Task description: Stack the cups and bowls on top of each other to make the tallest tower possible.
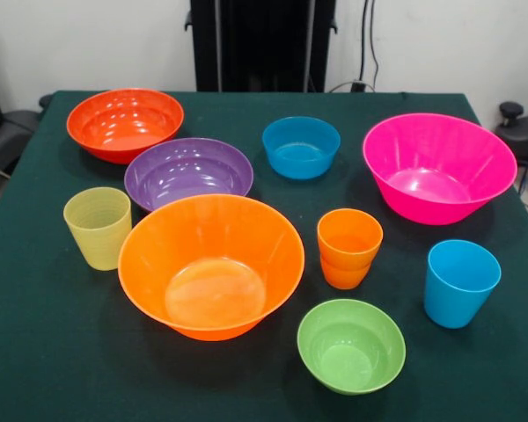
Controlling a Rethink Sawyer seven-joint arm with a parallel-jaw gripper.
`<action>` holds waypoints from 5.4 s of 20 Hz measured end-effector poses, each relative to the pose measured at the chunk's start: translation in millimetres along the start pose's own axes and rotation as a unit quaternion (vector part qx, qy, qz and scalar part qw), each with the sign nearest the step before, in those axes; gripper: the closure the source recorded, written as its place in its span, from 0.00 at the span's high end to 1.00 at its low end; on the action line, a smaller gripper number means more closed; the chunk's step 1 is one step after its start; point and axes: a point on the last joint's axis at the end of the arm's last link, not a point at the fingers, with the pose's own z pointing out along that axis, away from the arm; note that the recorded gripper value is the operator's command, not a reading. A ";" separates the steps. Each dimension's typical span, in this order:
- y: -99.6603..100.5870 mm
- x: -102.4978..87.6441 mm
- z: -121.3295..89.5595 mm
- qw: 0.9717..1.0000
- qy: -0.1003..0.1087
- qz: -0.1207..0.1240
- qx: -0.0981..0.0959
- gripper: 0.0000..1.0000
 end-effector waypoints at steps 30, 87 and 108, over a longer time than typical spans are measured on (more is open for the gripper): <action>-27.7 22.6 12.2 0.998 0.001 -0.037 0.043 0.00; -54.6 30.0 237.3 0.993 -0.074 -0.088 0.032 0.00; -78.4 153.0 214.1 0.994 -0.051 -0.094 -0.009 0.00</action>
